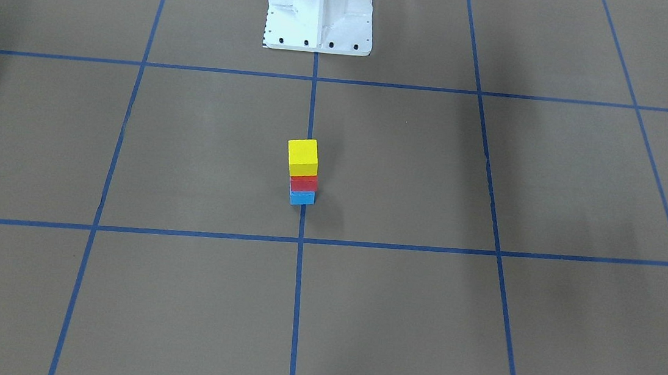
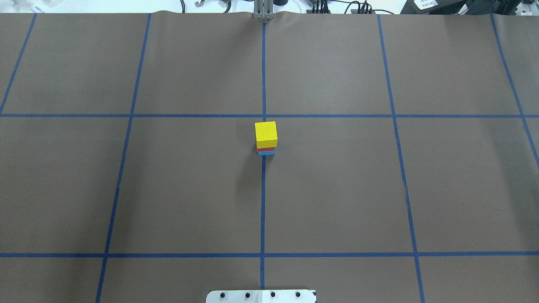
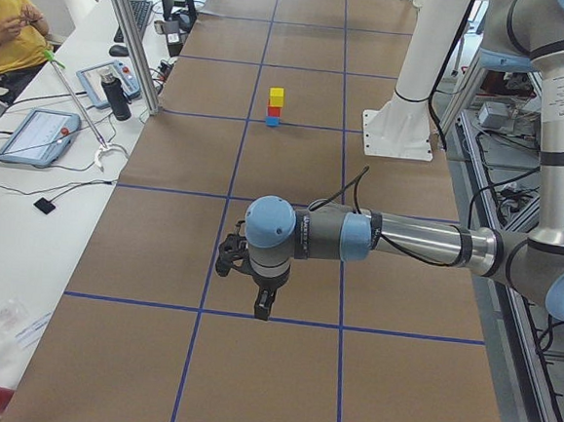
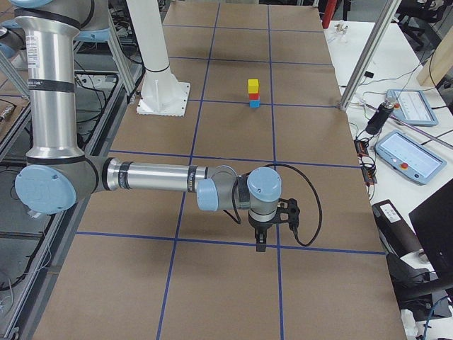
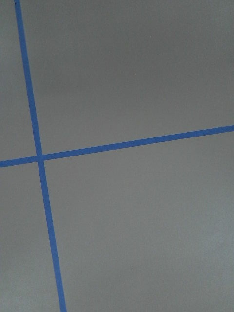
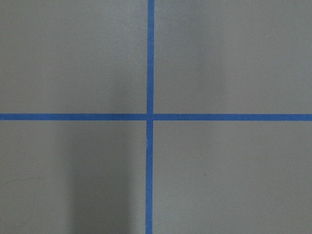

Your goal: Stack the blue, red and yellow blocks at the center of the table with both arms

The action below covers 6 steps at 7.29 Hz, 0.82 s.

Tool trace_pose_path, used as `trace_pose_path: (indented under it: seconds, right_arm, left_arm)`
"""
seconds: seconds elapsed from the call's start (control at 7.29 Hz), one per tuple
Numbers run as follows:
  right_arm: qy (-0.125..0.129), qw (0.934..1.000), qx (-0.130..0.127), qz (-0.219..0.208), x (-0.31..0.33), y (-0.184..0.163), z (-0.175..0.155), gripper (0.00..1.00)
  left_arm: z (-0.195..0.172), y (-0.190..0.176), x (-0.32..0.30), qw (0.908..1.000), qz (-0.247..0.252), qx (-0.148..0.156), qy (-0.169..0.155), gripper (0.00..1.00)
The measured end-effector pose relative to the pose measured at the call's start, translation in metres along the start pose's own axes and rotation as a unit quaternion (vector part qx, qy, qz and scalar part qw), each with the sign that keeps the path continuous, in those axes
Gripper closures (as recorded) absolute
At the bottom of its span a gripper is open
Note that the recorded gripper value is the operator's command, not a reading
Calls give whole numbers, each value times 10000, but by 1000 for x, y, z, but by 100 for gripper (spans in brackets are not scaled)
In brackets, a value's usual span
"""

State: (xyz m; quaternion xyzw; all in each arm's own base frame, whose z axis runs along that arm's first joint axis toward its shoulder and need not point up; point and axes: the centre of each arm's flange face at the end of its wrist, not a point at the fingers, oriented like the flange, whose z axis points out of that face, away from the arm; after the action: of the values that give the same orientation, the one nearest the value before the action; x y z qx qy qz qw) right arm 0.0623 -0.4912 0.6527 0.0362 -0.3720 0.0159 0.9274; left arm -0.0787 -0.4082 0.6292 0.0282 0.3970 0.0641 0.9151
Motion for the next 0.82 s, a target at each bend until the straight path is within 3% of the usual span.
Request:
trace_pose_path:
  seconds: [0.82]
  right_arm:
    - [0, 10000, -7, 2, 0, 0, 1, 0]
  left_arm:
    - [-11, -6, 9, 9997, 150, 161, -59, 0]
